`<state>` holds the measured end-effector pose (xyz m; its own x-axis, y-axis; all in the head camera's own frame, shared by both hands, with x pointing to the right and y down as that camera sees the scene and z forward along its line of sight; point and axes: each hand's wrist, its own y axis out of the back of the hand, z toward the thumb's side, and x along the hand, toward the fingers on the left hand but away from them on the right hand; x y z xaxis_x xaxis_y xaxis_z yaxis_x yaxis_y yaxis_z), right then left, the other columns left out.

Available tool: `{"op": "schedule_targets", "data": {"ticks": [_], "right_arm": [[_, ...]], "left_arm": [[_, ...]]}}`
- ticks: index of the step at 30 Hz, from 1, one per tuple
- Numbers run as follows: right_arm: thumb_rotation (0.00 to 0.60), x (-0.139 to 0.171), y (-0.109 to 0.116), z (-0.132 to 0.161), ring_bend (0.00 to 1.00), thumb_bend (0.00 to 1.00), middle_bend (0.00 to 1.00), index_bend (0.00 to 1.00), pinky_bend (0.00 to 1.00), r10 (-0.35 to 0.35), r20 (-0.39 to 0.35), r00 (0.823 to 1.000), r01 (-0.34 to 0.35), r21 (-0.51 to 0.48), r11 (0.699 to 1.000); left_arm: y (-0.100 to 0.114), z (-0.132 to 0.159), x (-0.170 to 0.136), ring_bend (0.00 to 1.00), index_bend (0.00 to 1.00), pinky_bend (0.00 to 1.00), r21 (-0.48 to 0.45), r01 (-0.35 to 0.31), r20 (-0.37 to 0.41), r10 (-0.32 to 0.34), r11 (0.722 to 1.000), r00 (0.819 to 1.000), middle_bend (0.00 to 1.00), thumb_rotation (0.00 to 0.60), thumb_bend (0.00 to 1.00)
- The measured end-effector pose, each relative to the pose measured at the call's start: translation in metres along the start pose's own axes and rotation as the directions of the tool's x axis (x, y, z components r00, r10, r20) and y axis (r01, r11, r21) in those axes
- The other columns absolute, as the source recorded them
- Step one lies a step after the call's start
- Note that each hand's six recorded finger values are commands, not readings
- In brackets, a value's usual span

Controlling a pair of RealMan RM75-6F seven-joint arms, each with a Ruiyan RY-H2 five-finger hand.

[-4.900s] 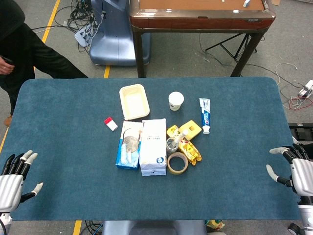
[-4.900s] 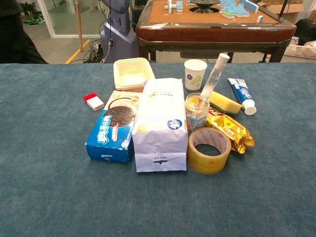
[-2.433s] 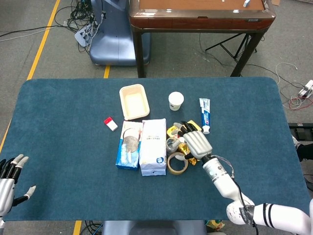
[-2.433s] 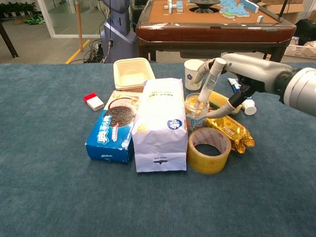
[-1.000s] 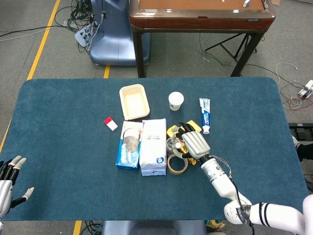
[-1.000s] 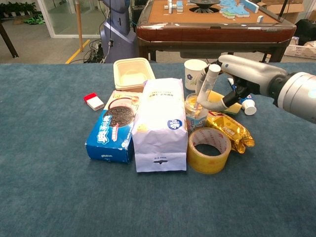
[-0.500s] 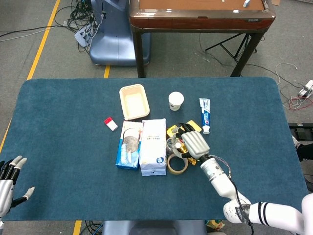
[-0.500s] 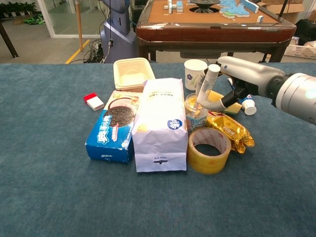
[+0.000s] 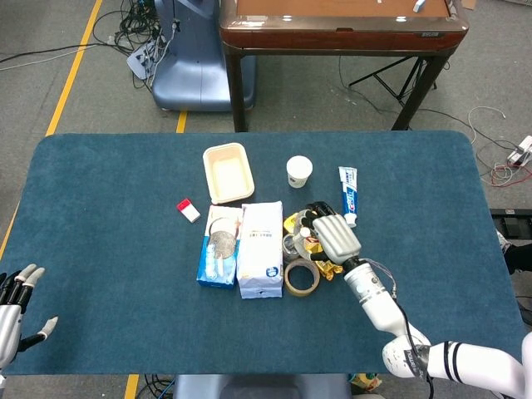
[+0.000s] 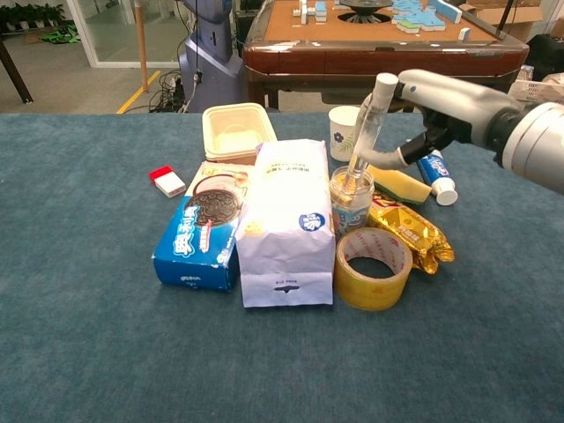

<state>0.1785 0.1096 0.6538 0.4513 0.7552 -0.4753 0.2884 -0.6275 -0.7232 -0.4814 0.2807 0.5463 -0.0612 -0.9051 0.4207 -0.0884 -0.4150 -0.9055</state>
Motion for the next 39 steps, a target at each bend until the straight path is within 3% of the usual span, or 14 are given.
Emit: {"op": "schedule_targets", "data": {"ticks": [8,12,18,26,39], "right_arm": [[0.600,0.017,0.045,-0.002,0.25,0.54,0.39,0.64,0.14,-0.084,-0.008,0.996,0.082,-0.122,0.989],[0.600,0.032,0.074,-0.009,0.26,0.54,0.40,0.64,0.17,-0.127,0.015,0.992,0.128,-0.166,0.978],[0.600,0.049,0.095,-0.024,0.29,0.54,0.42,0.64,0.18,-0.150,0.065,0.987,0.162,-0.262,0.951],[0.600,0.059,0.096,-0.042,0.33,0.54,0.45,0.65,0.21,-0.139,0.114,0.984,0.172,-0.364,0.916],[0.600,0.059,0.076,-0.073,0.41,0.55,0.51,0.67,0.35,-0.065,0.176,0.982,0.151,-0.533,0.832]], "left_arm": [[0.000,0.002,0.002,0.08,0.11,0.00,0.002,0.002,0.007,-0.002,1.000,1.000,0.07,0.600,0.25],[0.000,0.006,0.004,0.08,0.11,0.00,0.002,0.002,0.020,-0.002,1.000,1.000,0.07,0.600,0.25],[0.000,0.013,0.007,0.08,0.11,0.00,0.005,0.004,0.039,-0.004,1.000,0.999,0.07,0.600,0.25],[0.001,0.018,0.007,0.08,0.11,0.00,0.010,0.005,0.050,-0.006,1.000,0.999,0.07,0.600,0.25],[0.001,0.020,0.005,0.08,0.11,0.00,0.009,0.013,0.052,-0.014,1.000,0.999,0.07,0.600,0.25]]}}
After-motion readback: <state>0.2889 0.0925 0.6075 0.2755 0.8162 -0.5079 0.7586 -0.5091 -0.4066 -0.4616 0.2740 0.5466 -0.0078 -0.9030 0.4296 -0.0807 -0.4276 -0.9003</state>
